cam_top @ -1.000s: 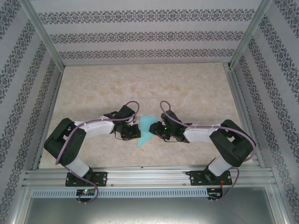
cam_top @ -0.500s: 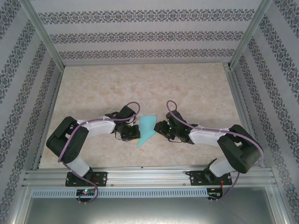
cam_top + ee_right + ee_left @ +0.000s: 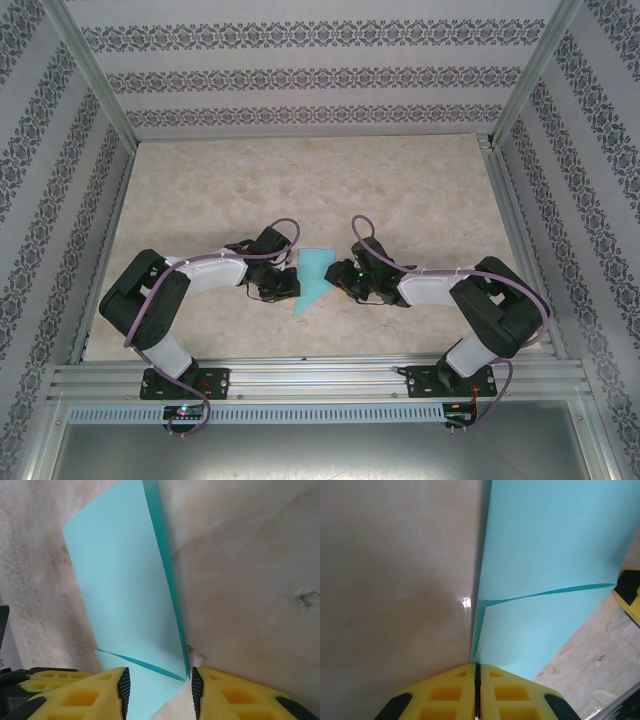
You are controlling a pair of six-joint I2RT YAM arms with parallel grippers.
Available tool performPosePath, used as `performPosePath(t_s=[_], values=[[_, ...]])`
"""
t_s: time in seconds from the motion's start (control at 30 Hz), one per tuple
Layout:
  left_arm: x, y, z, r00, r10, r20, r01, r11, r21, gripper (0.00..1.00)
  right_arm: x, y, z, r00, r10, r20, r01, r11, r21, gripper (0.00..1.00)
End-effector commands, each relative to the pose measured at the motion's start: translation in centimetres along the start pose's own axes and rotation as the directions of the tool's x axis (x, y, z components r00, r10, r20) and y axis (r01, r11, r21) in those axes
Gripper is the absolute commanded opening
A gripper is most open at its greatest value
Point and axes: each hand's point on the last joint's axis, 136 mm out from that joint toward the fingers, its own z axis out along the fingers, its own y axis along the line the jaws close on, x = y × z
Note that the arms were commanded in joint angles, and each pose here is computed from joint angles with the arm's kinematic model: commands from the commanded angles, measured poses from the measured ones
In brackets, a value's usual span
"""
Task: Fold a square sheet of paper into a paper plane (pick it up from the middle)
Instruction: Third fold the triangle at the center of the table, then fourth fold the wing at the center of the table.
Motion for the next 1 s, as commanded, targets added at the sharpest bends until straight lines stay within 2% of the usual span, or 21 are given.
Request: performPosePath(t_s=[0.0,0.2,0.6,0.73,0.87,0.97], values=[[-0.1,0.0,-0.5,0.999,0.035,0.032,-0.034,0.999,-0.012,0.12,0.1,0.5,0.3,1.0,0.009,0.003,-0.009,1.0,-0.007,0.4],[-0.3,-0.1,-0.6,0.998,0.036,0.047,-0.036,0.999,-0.008,0.12,0.2,-0.1,0.5,1.0,0.027,0.002,-0.027,1.0,0.012,0.4],[-0.1,0.1,-0.4,0.999,0.032,0.037,-0.032,0.999,-0.014,0.12,0.3,3.7,1.2,1.0,-0.027,-0.015,0.025,0.992,-0.123,0.39],[-0.1,0.0,-0.7,0.998,0.037,0.043,-0.037,0.999,-0.01,0.13,0.2,4.1,1.1,0.998,-0.066,0.0,0.066,0.99,-0.126,0.39],[-0.1,-0.2,-1.1,0.998,0.045,0.053,-0.045,0.999,-0.005,0.14,0.2,4.0,1.4,0.993,-0.116,-0.024,0.112,0.986,-0.125,0.33],[0.0,-0.3,-1.7,0.996,0.056,0.07,-0.056,0.998,0.003,0.16,-0.2,3.8,1.5,0.989,-0.143,-0.031,0.138,0.982,-0.126,0.35]])
